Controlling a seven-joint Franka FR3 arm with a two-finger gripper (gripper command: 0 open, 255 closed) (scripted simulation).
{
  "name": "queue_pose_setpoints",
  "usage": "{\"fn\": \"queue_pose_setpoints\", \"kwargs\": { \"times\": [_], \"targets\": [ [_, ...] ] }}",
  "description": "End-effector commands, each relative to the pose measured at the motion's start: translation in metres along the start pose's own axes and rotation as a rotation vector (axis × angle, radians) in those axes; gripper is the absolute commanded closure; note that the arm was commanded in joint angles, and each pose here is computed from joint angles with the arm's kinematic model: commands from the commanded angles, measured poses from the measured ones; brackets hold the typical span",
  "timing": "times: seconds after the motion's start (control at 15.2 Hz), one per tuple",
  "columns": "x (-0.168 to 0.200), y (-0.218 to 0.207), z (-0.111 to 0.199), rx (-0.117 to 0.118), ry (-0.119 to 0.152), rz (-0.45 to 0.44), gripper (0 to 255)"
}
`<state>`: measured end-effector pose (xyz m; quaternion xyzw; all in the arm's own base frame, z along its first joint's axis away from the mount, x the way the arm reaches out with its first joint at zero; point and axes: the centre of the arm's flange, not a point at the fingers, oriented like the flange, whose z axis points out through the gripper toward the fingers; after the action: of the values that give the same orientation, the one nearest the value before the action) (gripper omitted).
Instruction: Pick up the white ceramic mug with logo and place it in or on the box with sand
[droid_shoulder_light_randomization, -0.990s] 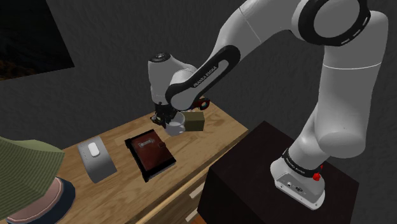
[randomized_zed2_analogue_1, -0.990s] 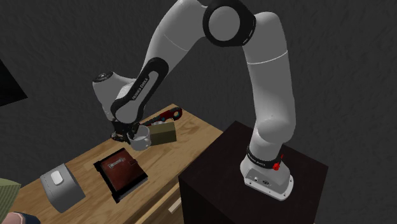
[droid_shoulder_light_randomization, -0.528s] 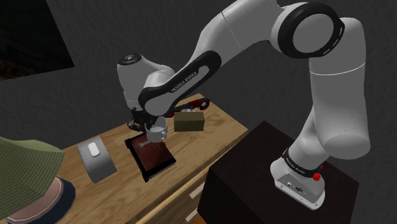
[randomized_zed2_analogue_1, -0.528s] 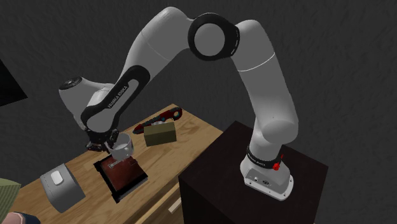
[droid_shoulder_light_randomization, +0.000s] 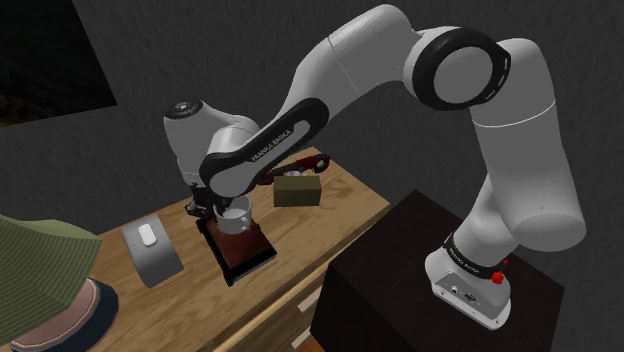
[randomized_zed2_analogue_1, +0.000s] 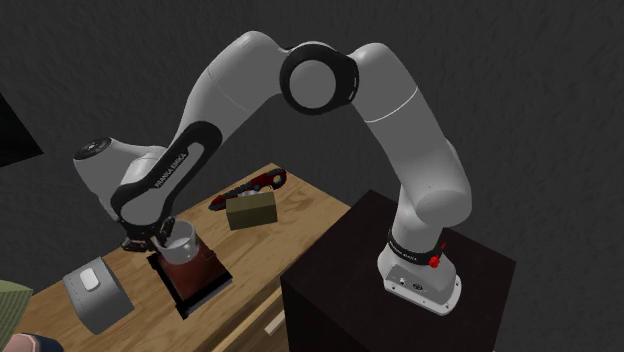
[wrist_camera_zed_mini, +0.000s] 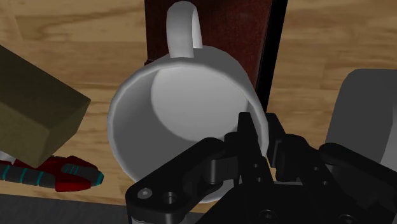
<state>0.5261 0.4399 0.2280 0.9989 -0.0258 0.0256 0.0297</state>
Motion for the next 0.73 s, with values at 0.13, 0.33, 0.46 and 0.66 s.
{"fn": "queue_pose_setpoints", "kwargs": {
  "times": [0.13,0.33,0.46,0.66],
  "targets": [
    [-0.002,-0.001,0.021,0.0,0.0,0.0,255],
    [-0.003,-0.002,0.037,0.0,0.0,0.0,255],
    [-0.004,-0.003,0.047,0.0,0.0,0.0,255],
    [-0.005,-0.004,0.063,0.0,0.0,0.0,255]
  ]
}}
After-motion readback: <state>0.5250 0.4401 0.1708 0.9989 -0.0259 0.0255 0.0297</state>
